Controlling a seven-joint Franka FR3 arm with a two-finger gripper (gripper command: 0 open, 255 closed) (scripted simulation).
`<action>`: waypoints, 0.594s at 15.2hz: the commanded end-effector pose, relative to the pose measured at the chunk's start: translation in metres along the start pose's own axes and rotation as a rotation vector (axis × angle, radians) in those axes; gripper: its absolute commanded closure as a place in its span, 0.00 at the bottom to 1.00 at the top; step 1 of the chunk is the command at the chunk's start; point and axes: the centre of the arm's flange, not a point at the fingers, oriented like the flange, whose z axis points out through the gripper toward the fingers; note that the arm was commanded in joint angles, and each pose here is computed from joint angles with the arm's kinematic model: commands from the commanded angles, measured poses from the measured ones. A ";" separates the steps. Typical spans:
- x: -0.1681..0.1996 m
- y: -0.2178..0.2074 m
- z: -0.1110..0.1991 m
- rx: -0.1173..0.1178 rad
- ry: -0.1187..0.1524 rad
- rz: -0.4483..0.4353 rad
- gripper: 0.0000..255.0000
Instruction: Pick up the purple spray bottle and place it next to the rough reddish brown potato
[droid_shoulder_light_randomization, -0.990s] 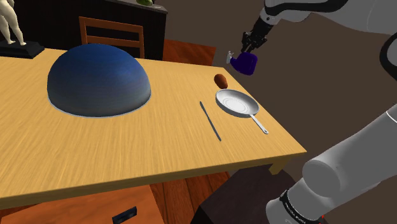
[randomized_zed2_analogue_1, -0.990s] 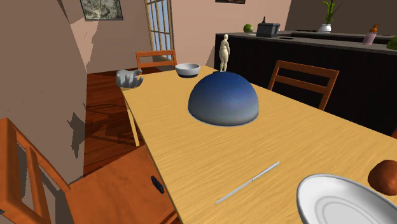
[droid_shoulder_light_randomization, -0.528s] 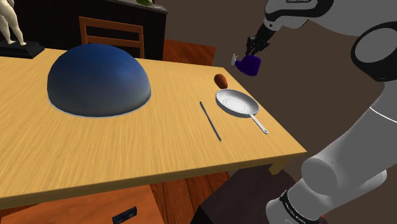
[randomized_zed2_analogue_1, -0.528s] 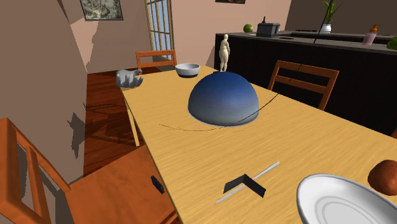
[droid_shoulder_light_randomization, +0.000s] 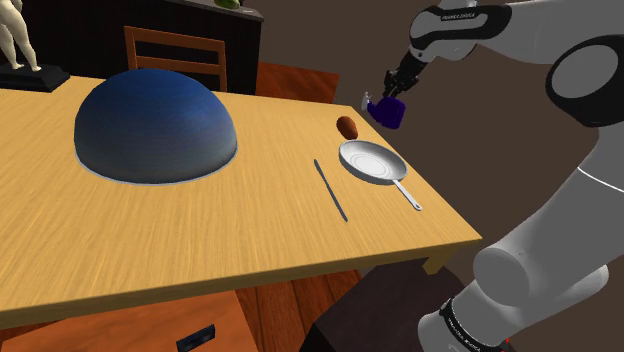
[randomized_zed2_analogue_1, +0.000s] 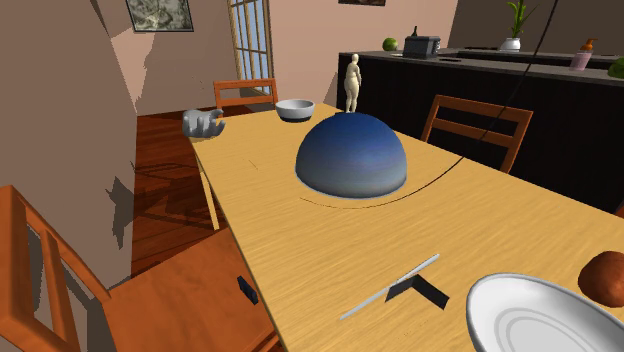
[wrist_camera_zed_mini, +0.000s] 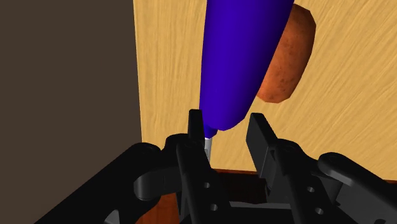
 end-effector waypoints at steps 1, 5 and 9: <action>-0.005 0.000 0.010 0.000 0.001 0.000 1.00; -0.012 0.000 0.030 0.000 0.001 0.000 1.00; -0.020 0.001 0.050 0.000 0.001 0.000 1.00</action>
